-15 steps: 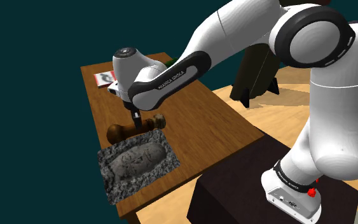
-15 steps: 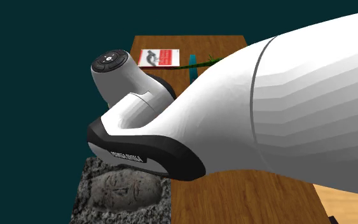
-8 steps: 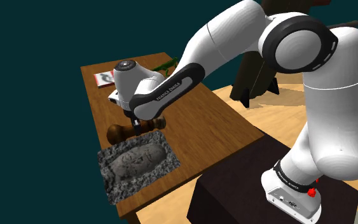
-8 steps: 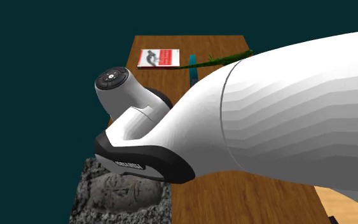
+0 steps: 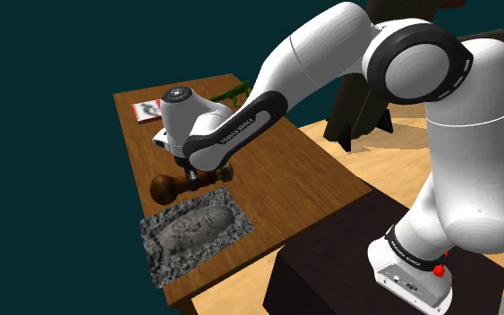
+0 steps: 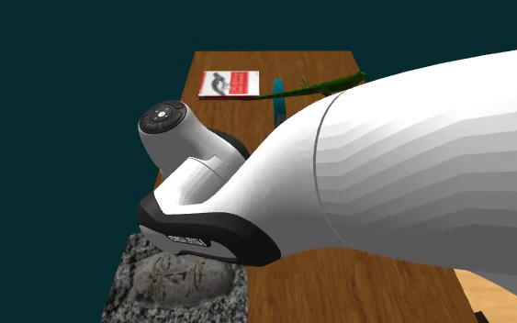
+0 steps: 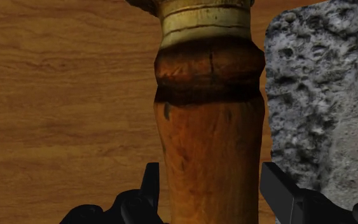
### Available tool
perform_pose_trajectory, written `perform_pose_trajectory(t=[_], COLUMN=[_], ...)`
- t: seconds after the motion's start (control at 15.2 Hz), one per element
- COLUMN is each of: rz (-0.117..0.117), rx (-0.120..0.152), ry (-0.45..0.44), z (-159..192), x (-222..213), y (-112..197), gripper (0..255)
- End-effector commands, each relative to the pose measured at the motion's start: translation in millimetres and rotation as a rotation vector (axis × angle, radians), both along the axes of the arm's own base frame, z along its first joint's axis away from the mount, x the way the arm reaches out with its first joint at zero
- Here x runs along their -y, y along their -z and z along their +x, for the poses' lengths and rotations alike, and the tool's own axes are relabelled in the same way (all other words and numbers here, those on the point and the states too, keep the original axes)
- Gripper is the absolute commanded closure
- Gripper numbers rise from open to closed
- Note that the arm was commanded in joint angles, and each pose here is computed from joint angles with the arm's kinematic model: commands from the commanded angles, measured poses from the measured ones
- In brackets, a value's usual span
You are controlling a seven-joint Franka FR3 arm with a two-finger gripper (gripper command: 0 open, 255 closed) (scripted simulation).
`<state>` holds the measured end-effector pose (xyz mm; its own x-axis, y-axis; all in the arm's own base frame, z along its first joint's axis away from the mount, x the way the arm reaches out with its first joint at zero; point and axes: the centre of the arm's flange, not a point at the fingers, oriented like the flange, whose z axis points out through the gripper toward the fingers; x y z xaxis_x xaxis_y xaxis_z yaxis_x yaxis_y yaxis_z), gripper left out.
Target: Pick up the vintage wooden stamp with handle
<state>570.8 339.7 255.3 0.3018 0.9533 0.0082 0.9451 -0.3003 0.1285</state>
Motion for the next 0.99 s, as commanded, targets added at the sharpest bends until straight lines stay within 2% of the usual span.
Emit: perform_pose_trajectory(t=[0.0, 0.2, 0.92], rz=[0.0, 0.0, 0.0], rx=[-0.001, -0.001, -0.001], ry=[0.001, 0.001, 0.001], z=[0, 0, 0], x=[0, 1, 1], y=[1, 1, -57], gripper=[255, 255, 255])
